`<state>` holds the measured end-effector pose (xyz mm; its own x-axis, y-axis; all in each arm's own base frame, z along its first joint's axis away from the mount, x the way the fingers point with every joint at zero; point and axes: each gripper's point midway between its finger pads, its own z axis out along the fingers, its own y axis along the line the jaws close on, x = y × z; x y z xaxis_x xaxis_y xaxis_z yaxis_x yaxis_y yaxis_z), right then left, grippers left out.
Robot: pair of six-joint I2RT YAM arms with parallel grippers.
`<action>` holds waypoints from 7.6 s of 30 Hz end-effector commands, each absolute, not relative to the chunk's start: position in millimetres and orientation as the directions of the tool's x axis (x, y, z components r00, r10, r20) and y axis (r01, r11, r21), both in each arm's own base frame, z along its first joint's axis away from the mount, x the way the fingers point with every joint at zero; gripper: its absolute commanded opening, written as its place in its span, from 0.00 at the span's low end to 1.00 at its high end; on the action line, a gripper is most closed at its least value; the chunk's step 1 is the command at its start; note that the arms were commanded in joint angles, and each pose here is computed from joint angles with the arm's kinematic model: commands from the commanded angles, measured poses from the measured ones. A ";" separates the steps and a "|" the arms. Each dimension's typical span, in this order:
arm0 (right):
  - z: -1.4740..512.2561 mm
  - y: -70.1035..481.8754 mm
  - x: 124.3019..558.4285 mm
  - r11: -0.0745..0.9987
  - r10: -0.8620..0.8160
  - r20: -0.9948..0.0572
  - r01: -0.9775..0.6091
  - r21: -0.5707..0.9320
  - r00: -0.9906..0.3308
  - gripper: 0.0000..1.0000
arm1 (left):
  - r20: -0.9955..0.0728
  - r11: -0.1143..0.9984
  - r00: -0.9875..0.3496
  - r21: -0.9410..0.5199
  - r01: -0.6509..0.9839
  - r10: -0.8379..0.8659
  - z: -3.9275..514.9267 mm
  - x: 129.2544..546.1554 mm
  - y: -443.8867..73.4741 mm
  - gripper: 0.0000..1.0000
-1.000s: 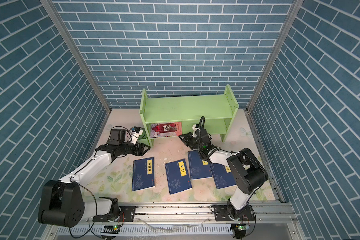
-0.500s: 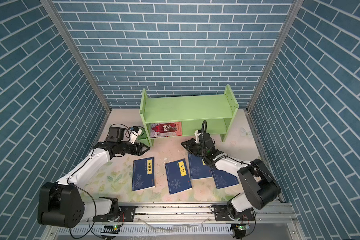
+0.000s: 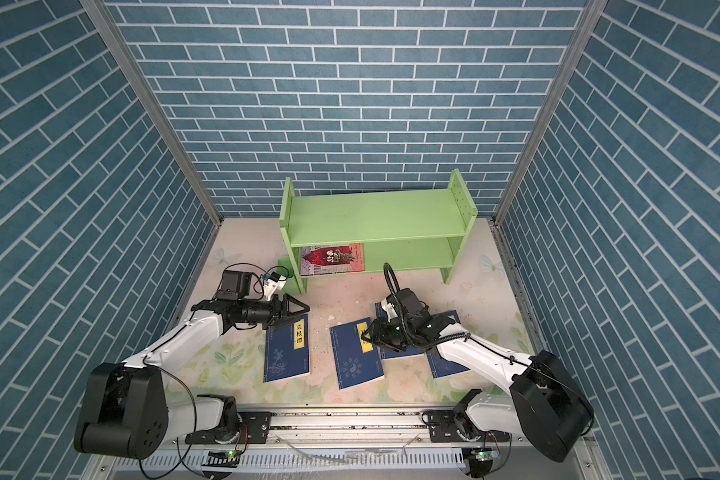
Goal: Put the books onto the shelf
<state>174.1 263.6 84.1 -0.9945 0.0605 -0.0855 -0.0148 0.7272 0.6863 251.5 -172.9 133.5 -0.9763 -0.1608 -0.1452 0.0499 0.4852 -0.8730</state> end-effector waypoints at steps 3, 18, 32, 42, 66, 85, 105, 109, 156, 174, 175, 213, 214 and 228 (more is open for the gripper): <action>57.5 244.5 166.7 0.809 0.039 -0.115 -0.036 0.587 -0.993 0.48 | -0.170 0.468 -0.972 -0.880 0.075 -0.163 137.5 242.1 -176.1 0.77; 33.3 274.0 155.8 0.822 -0.035 -0.079 -0.074 0.564 -0.996 0.43 | -0.106 0.588 -0.994 -0.806 0.068 -0.031 90.0 216.5 -200.9 0.80; 38.6 303.4 167.3 0.768 0.044 -0.108 -0.036 0.640 -0.993 0.36 | 0.043 0.724 -0.993 -0.688 0.054 0.114 34.7 194.3 -218.5 0.77; 28.4 313.7 165.0 0.730 0.048 -0.082 -0.021 0.684 -0.995 0.40 | 0.067 0.713 -0.986 -0.698 0.063 0.153 25.4 183.9 -225.8 0.78; 55.1 320.2 158.6 0.659 0.007 -0.130 -0.093 0.746 -0.991 0.00 | -0.060 0.700 -0.976 -0.687 0.193 0.210 45.5 201.5 -229.4 0.77; 170.4 323.2 149.5 0.434 -0.105 -0.255 -0.275 0.858 -0.961 0.00 | -0.454 0.389 -0.890 -0.827 0.406 -0.035 227.7 214.7 -177.4 0.78; 258.1 336.3 170.4 0.236 -0.126 -0.379 -0.399 0.886 -0.917 0.00 | -0.383 0.137 -0.923 -0.913 0.385 0.039 249.0 197.8 -209.7 0.80; 262.0 340.0 173.8 0.225 -0.127 -0.386 -0.405 0.886 -0.914 0.00 | -0.375 0.140 -0.925 -0.914 0.380 0.059 250.4 200.6 -212.8 0.71; 404.1 355.3 236.6 -0.059 0.353 -0.601 -0.658 0.750 -0.717 0.76 | -0.504 0.161 -0.717 -0.855 0.493 -0.481 436.2 328.0 -200.0 0.00; 407.0 374.3 264.3 -0.093 0.360 -0.600 -0.668 0.739 -0.714 0.00 | -0.463 0.132 -0.753 -0.879 0.459 -0.467 412.3 319.0 -201.9 0.08; 405.0 372.3 265.6 -0.086 0.354 -0.599 -0.663 0.744 -0.718 0.00 | -0.470 0.135 -0.757 -0.876 0.463 -0.454 410.9 315.6 -202.5 0.14; 387.6 272.7 134.6 0.017 -0.279 -0.684 -0.716 0.698 -0.674 0.00 | -0.648 -0.012 -0.757 -0.760 0.650 0.082 392.4 177.8 -206.6 0.79; 388.4 272.5 134.7 0.016 -0.276 -0.686 -0.717 0.697 -0.673 0.00 | -0.645 -0.001 -0.760 -0.762 0.647 0.080 389.0 178.6 -206.8 0.79; 390.0 261.0 125.4 0.076 -0.307 -0.692 -0.742 0.667 -0.653 0.00 | -0.672 0.022 -0.736 -0.737 0.676 0.086 385.1 184.9 -205.1 0.76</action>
<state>138.7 270.2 368.3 -0.7558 -0.3041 -0.5799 -0.6354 0.1265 0.7618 187.2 -207.3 379.2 -0.7706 0.0840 -0.6318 0.6350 0.0163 -0.7723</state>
